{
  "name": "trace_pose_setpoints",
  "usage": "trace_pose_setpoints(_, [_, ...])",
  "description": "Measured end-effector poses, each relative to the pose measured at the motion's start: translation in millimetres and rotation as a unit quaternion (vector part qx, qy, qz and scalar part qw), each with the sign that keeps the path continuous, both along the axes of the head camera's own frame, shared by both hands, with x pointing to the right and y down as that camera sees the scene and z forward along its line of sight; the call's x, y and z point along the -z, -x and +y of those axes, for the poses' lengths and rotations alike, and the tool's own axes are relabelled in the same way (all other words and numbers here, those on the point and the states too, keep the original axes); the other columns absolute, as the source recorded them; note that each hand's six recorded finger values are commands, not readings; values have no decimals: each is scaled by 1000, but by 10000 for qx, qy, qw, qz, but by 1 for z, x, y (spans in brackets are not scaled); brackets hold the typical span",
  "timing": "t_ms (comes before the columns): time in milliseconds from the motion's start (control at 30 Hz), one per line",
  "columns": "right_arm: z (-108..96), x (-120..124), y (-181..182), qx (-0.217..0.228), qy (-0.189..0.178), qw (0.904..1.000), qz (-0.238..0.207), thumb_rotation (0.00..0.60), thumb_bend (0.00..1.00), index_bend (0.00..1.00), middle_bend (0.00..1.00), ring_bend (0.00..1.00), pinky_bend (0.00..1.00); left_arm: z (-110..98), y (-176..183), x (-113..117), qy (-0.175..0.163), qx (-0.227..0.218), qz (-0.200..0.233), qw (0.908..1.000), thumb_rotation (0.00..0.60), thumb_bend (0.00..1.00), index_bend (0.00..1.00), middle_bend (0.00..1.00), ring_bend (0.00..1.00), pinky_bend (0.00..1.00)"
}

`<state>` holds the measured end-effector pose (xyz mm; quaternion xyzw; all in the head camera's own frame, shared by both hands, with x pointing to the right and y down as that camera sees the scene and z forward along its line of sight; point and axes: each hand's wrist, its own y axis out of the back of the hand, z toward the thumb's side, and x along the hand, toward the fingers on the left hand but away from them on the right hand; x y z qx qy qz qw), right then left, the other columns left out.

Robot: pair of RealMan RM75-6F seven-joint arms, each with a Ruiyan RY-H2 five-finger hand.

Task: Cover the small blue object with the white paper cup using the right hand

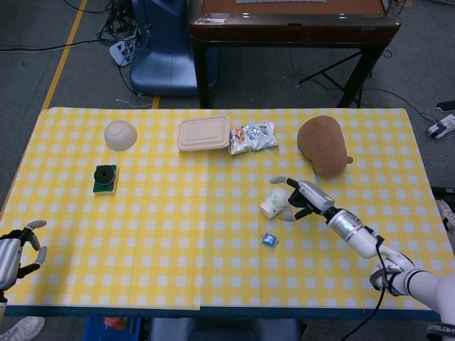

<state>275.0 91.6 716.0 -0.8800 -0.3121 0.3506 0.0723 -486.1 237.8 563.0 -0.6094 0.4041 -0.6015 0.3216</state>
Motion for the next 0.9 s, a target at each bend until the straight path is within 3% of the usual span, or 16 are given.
trace_pose_setpoints(233, [-3, 15, -5, 440, -655, 9957, 494, 600, 0, 170, 1000, 1000, 1000, 0, 0, -1, 9, -7, -10, 10000, 600, 422, 317, 573, 415, 498])
trace_pose_setpoints(367, [-4, 24, -3, 911, -1250, 9819, 1096, 600, 0, 170, 1000, 1000, 1000, 0, -1, -1, 18, -22, -20, 10000, 600, 422, 316, 573, 415, 498])
trace_pose_setpoints(467, [-4, 32, 1, 1317, -1749, 9616, 1653, 600, 0, 170, 1000, 1000, 1000, 0, -1, -2, 30, -25, -34, 10000, 600, 422, 316, 573, 415, 498])
trace_pose_setpoints(567, [-6, 37, 9, 1728, -2240, 9323, 2251, 600, 0, 170, 1000, 1000, 1000, 0, -1, -3, 41, -9, -38, 10000, 600, 422, 316, 573, 415, 498])
trace_pose_setpoints(700, [-7, 42, 22, 2237, -2796, 8839, 3009, 600, 0, 177, 1000, 1000, 1000, -1, 1, -2, 25, 31, -22, 10000, 600, 422, 316, 573, 415, 498])
trace_pose_setpoints(800, [-8, 43, 35, 2518, -3036, 8533, 3410, 600, 0, 191, 1000, 1000, 1000, -1, 4, -1, 12, 69, -19, 10000, 600, 422, 316, 573, 415, 498])
trace_pose_setpoints(900, [-6, 40, 50, 2703, -3098, 8359, 3637, 600, 0, 196, 1000, 1000, 1000, -2, 6, -1, 12, 102, -24, 9999, 600, 422, 316, 573, 415, 498])
